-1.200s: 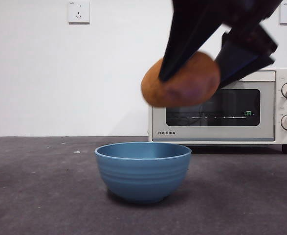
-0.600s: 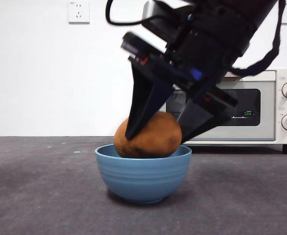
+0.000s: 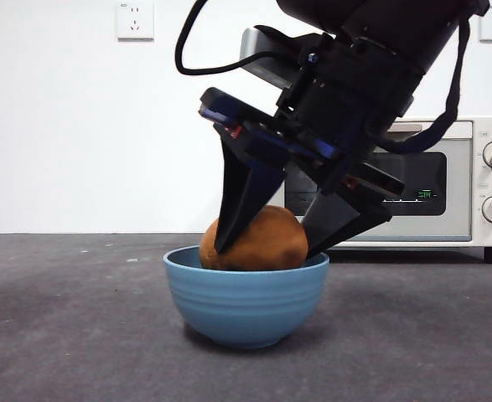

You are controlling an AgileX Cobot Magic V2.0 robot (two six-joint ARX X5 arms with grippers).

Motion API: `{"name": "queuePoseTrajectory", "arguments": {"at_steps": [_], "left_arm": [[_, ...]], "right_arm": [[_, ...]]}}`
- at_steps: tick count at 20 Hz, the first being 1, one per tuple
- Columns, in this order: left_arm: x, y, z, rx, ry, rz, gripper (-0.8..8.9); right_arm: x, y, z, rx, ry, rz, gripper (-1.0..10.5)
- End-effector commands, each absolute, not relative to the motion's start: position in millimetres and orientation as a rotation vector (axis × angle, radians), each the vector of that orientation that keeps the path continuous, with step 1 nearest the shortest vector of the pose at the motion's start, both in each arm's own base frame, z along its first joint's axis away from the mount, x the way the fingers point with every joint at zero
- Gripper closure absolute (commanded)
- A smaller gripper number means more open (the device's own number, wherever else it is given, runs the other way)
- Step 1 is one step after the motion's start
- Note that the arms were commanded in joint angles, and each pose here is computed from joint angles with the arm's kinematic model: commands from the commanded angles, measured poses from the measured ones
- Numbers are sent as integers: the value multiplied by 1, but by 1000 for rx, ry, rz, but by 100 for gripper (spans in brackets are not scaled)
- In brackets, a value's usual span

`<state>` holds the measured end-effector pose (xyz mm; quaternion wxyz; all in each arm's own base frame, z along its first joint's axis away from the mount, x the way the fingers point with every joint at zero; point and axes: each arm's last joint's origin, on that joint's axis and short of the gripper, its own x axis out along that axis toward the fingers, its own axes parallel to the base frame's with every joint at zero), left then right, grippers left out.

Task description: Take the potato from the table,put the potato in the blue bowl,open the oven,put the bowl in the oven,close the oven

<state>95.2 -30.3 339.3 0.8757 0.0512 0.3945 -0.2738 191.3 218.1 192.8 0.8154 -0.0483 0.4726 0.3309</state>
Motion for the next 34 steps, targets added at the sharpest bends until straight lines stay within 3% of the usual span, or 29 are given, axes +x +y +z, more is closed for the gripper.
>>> {"name": "queuePoseTrajectory", "arguments": {"at_steps": [1,3,6,12,13,16,17,20,28,32,34], "left_arm": [[96,-31,339,121,808,-585,819],[98,-31,340,121,799,-585,819],[107,-34,343,120,747,-589,819],[161,-51,339,-37,710,-728,819],[174,-54,335,-52,716,-741,819],[211,-64,322,-128,733,-776,819],[223,-68,320,-150,731,-793,819],[257,-87,325,-154,736,-837,819],[329,-172,359,-66,669,-996,819],[354,-216,358,-25,644,-1046,819],[364,-235,353,21,622,-1051,819]], "right_arm": [[191,219,190,-86,1021,717,393],[192,220,192,-78,1016,728,281],[196,226,211,-62,987,748,285],[185,207,306,-180,839,683,291],[180,199,318,-203,810,644,355],[161,167,341,-241,752,486,799],[156,156,346,-241,743,434,883],[142,126,358,-214,728,356,887],[122,74,362,-144,728,199,958],[116,61,317,-64,761,151,958],[114,59,287,47,798,225,958]]}}
